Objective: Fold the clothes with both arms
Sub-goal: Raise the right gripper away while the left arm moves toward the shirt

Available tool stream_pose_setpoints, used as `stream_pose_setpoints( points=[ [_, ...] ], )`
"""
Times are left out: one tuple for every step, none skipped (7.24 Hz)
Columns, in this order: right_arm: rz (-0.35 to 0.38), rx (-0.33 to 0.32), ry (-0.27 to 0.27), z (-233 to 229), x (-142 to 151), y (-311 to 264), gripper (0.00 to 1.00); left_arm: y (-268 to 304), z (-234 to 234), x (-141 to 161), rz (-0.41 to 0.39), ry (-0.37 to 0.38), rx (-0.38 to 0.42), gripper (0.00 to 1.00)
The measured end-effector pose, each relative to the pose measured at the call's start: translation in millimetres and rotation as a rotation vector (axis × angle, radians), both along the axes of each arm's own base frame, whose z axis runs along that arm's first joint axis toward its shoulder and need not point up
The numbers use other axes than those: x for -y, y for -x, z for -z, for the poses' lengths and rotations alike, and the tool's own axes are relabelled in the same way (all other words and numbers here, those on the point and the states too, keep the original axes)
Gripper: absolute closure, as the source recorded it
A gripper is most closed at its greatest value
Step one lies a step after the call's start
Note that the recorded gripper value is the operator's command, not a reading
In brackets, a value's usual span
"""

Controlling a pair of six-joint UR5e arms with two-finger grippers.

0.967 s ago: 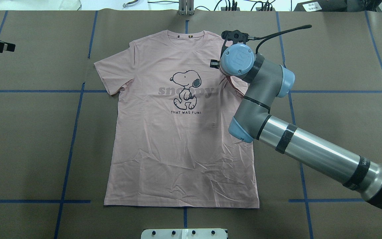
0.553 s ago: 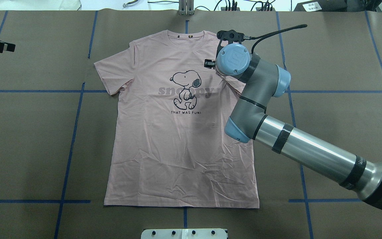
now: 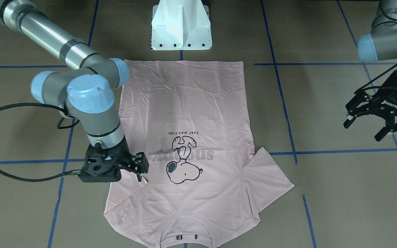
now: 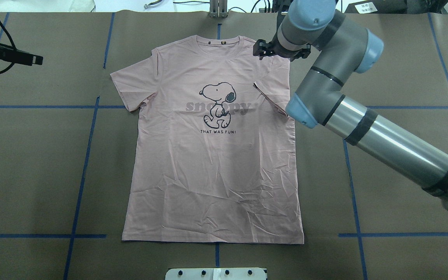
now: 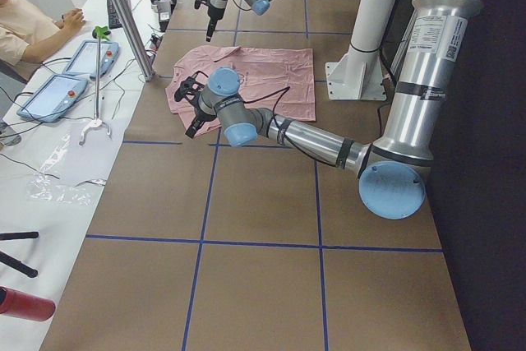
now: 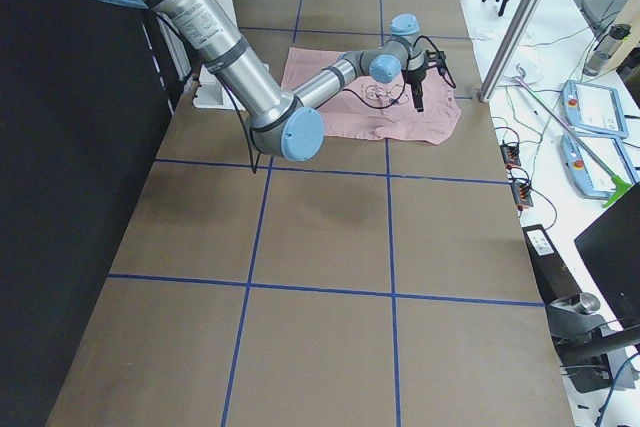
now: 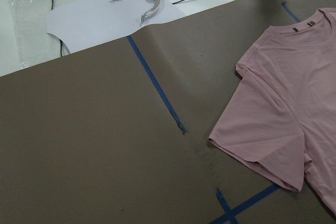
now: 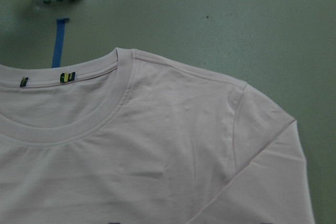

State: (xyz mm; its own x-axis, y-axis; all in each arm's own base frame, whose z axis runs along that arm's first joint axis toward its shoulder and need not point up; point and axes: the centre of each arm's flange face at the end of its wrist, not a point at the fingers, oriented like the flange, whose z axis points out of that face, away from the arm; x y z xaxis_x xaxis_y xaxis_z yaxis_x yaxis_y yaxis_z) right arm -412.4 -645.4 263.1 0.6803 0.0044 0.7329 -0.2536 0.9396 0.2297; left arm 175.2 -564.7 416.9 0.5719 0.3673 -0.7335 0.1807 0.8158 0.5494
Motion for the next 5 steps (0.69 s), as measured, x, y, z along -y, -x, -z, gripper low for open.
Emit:
stream_pose_setpoints(
  points=[
    [0.059, 0.008, -0.022, -19.2, -4.1, -61.5, 0.00, -21.1, 4.7, 8.2, 0.025, 0.052, -0.024, 0.24],
    [0.111, 0.010, -0.048, -46.3, -13.8, -117.4, 0.00, -42.4, 5.8, 18.0, 0.052, 0.092, -0.033, 0.24],
    [0.145, 0.011, -0.067, -70.3, -28.1, -156.5, 0.00, -69.0, 5.9, 29.3, 0.083, 0.123, -0.031, 0.28],
    [0.156, 0.009, -0.078, -81.6, -38.9, -174.2, 0.00, -94.3, 5.4, 40.4, 0.110, 0.143, -0.024, 0.31],
    [0.158, 0.007, -0.083, -85.8, -44.3, -180.8, 0.00, -120.6, 1.9, 50.3, 0.146, 0.160, -0.009, 0.33]
  ],
)
